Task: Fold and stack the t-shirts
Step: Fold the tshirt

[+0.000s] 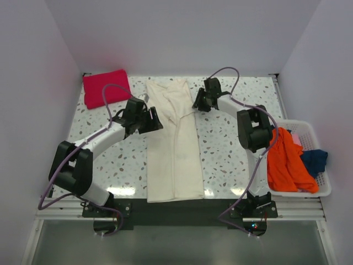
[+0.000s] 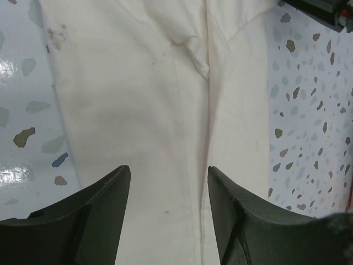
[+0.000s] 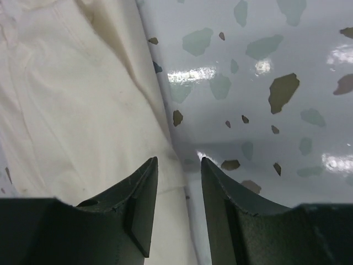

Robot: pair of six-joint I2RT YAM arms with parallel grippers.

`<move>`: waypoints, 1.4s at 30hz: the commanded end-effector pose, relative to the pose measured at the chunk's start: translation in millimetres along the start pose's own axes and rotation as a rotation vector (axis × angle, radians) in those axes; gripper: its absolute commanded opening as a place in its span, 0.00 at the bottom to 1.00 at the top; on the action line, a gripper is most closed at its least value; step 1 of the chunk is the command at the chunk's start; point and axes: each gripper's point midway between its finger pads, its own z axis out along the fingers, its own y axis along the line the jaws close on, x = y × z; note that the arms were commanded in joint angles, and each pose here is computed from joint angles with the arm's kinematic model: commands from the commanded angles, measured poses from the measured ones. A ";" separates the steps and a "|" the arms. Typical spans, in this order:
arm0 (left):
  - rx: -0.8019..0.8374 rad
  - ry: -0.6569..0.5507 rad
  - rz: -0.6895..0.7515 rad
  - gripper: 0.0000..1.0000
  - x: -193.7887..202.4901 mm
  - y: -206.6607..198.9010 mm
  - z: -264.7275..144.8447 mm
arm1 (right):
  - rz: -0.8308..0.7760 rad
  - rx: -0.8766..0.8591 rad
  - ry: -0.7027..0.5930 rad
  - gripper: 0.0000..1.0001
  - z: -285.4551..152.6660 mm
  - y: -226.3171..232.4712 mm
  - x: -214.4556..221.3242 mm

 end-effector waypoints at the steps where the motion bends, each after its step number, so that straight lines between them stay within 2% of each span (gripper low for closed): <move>1: 0.034 -0.018 0.002 0.63 -7.0 -12.4 -12.4 | -0.025 -0.107 -0.031 0.42 8.6 30.2 -18.6; 9: 0.054 -0.008 -0.007 0.63 -5.5 -16.3 -12.9 | 0.010 -0.111 -0.013 0.41 19.6 27.9 -10.8; 17: 0.006 -0.015 -0.005 0.63 -4.2 -5.5 -14.9 | 0.003 -0.083 0.002 0.40 18.8 20.5 -4.1; 25: -0.106 0.047 -0.096 0.59 49.6 40.5 1.3 | -0.059 -0.078 -0.043 0.40 15.6 20.0 -15.8; 30: -0.170 0.067 -0.116 0.53 67.5 60.4 5.3 | -0.169 -0.095 -0.123 0.45 17.9 26.8 -38.8; 35: -0.190 0.070 -0.116 0.50 70.4 64.9 4.8 | -0.199 -0.121 -0.158 0.49 51.3 34.2 -53.2; 40: -0.193 0.076 -0.109 0.48 71.0 65.7 3.7 | -0.111 -0.172 -0.192 0.48 76.8 43.0 -73.1; 42: -0.189 0.081 -0.100 0.48 70.6 64.2 4.1 | -0.086 -0.160 -0.174 0.47 95.2 36.7 -66.9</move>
